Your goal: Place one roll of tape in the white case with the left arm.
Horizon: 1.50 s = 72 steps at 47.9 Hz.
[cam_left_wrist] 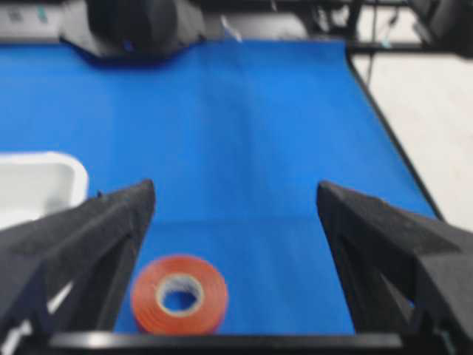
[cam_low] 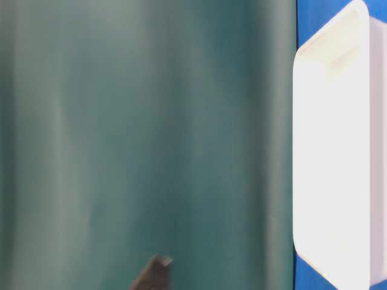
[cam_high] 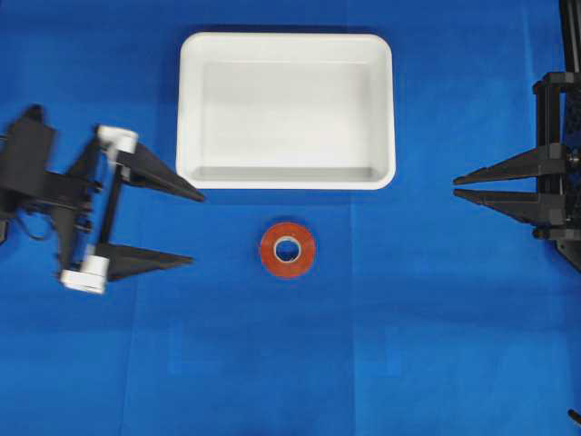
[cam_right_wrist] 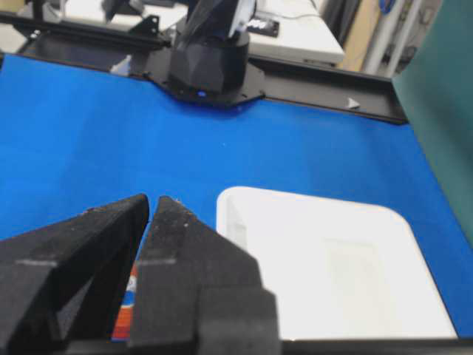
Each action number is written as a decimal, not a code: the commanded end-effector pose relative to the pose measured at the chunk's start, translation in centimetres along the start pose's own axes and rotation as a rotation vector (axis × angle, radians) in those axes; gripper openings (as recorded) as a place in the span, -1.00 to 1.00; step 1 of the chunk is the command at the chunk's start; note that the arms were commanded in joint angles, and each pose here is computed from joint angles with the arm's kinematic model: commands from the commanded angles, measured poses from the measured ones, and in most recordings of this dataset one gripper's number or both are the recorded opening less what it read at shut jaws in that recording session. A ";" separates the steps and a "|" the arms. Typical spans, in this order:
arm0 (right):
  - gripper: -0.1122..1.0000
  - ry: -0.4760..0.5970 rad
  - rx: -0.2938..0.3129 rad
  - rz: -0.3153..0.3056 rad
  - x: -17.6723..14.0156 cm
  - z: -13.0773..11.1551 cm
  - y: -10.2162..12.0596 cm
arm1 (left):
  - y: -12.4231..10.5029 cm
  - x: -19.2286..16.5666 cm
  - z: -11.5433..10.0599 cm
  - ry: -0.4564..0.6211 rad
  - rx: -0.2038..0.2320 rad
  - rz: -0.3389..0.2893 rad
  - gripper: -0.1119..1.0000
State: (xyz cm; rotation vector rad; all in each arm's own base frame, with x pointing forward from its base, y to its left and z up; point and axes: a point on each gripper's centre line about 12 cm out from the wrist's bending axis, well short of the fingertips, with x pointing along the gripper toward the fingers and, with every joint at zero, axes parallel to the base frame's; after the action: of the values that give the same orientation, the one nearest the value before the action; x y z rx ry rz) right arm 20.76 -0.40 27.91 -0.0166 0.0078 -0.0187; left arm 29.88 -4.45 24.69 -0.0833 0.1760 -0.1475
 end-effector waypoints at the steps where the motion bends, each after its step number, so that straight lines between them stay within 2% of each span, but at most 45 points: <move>1: -0.99 -0.012 0.000 -0.009 0.4 0.7 -0.2 | -0.2 2.1 0.5 0.032 -0.013 0.001 0.74; 6: -0.99 -0.006 0.000 -0.014 0.4 0.5 -0.3 | 0.0 4.7 -0.2 0.148 -0.029 0.017 0.75; 14: -0.99 0.014 0.000 -0.018 0.5 0.2 -0.4 | 0.2 8.0 -1.2 0.359 -0.026 0.048 0.74; 21: -0.99 0.022 0.000 -0.018 0.6 0.0 -0.4 | 0.4 10.1 -2.2 0.483 -0.027 0.066 0.74; 26: -0.99 0.028 0.000 -0.020 0.6 -0.1 -0.4 | 0.6 11.6 -3.7 0.562 -0.026 0.076 0.74; 32: -0.99 0.042 0.002 -0.020 0.8 -0.4 -0.4 | 0.7 13.1 -5.4 0.620 -0.026 0.084 0.74; 45: -0.99 0.075 0.004 -0.019 1.1 -1.2 -0.4 | 0.9 15.6 -7.9 0.674 -0.026 0.087 0.74; 62: -0.99 0.083 0.006 -0.020 1.1 -1.3 -0.4 | 1.0 17.3 -11.2 0.773 -0.023 0.096 0.73; 68: -0.99 0.088 0.006 -0.020 1.1 -1.4 -0.4 | 1.2 17.3 -11.2 0.805 -0.019 0.102 0.59; 72: -0.99 0.089 0.006 -0.020 1.1 -1.4 -0.4 | 1.4 17.4 -10.7 0.828 -0.022 0.111 0.24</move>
State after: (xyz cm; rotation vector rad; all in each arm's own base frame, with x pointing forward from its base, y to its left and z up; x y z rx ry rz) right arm 21.63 -0.85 26.08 -0.0130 0.1077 -0.0380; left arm 44.29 -6.64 9.49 -0.0284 1.0275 -0.0650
